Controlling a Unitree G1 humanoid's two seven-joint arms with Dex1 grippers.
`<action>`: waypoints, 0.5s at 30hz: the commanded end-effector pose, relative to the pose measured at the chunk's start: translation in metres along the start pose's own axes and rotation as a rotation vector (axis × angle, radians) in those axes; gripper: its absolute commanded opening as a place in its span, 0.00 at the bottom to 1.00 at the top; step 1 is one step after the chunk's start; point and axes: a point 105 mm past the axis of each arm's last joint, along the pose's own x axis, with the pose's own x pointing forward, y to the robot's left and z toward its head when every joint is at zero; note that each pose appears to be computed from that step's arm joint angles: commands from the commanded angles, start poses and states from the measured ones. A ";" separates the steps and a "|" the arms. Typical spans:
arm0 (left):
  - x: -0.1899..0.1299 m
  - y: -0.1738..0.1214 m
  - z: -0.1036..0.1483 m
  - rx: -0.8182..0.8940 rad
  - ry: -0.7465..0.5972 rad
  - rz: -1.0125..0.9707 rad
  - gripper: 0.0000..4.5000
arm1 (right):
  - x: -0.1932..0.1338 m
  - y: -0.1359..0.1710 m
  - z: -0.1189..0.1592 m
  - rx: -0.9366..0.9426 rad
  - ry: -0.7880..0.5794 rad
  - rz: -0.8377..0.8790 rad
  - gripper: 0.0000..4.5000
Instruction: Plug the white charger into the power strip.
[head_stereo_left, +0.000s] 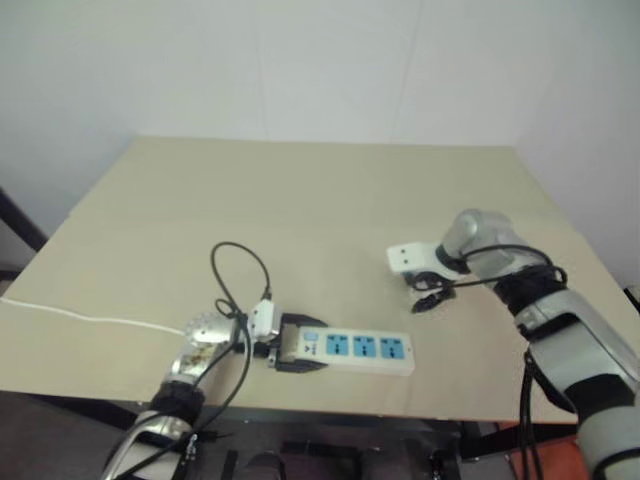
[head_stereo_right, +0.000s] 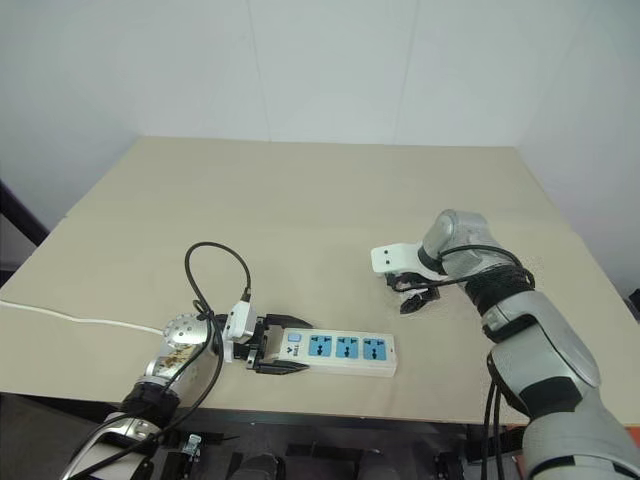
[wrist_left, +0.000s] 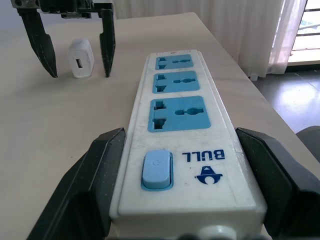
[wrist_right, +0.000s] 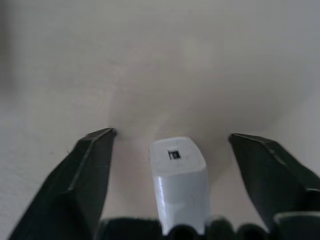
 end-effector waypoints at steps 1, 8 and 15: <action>0.006 -0.011 -0.009 -0.037 0.031 -0.043 0.73 | -0.001 -0.001 -0.004 -0.032 0.043 0.005 0.66; 0.005 -0.010 -0.010 -0.051 0.039 -0.028 0.73 | -0.003 -0.007 -0.005 -0.036 0.050 -0.029 0.27; 0.000 -0.007 -0.012 -0.068 0.063 -0.009 0.73 | -0.076 -0.040 0.066 0.016 -0.477 -0.315 0.27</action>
